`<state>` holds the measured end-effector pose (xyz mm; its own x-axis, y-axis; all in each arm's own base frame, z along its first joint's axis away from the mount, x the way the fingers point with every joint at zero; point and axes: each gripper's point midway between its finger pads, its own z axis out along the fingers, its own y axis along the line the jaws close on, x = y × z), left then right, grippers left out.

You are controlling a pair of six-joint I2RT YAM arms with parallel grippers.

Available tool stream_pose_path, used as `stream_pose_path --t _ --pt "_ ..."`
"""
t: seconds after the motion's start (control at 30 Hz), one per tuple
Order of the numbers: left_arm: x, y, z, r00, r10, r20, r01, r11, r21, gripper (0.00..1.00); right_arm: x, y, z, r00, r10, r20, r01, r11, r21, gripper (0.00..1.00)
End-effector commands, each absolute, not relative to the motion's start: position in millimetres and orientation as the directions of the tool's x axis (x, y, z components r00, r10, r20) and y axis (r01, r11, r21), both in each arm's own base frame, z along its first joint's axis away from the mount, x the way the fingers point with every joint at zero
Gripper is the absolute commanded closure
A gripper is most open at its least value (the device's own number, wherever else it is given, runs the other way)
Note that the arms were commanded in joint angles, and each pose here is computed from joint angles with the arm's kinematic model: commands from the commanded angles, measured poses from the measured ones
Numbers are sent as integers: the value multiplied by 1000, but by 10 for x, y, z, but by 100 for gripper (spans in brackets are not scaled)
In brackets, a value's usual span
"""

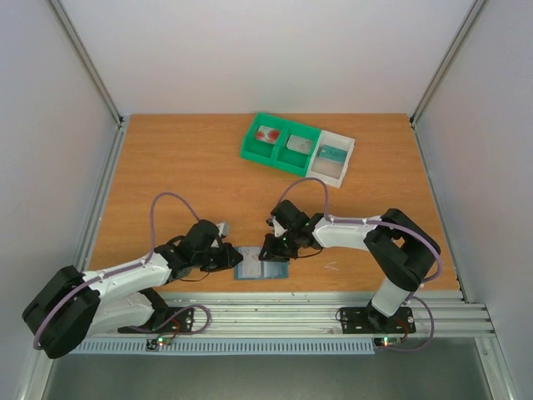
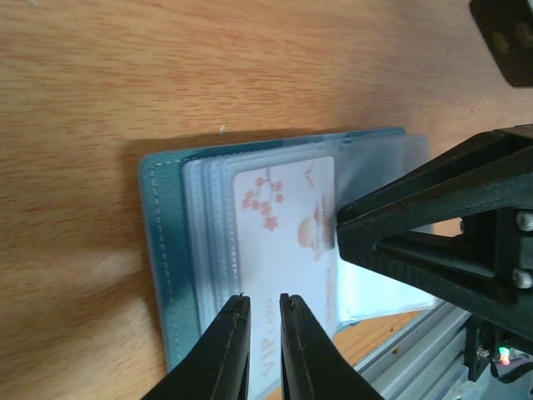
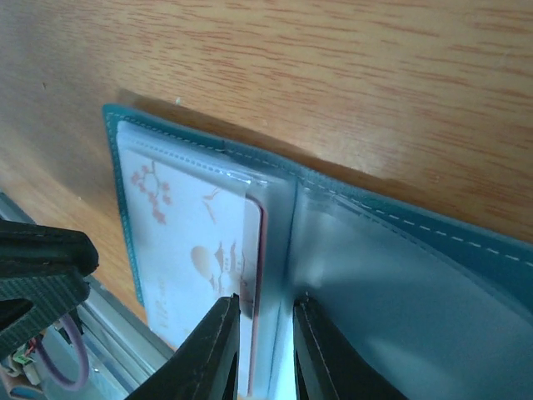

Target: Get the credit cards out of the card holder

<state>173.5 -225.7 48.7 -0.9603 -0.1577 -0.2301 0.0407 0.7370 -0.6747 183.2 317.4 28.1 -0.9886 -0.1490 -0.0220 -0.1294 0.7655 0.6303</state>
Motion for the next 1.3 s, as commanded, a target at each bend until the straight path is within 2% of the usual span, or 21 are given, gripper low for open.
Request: stream_pose_path --t 0.0,0.23,0.57,0.8,1.07,1.27 --pt "1768 -2278 440 -956 -144 -254 68 736 -673 87 1828 3221 230 -987 -157 -33 -142 755 640 81" --pt "1769 -2325 368 -963 -133 -236 66 731 -679 90 1809 3170 97 -985 -173 -16 -147 781 608 82" --pt "1719 -2145 122 -969 -151 -195 -6 804 -595 91 1865 3021 143 -982 -175 -73 -186 822 538 87" --pt "1722 -2130 109 -968 -160 -196 -13 805 -593 92 1816 3170 309 -985 -163 -54 -160 760 630 86" --pt "1715 -2118 91 -968 -167 -189 -24 807 -590 92 1780 3246 146 -985 -171 2 -128 746 653 83" --pt "1720 -2104 84 -967 -170 -190 -28 812 -583 92 1800 3161 102 -985 -170 -18 -144 772 619 89"
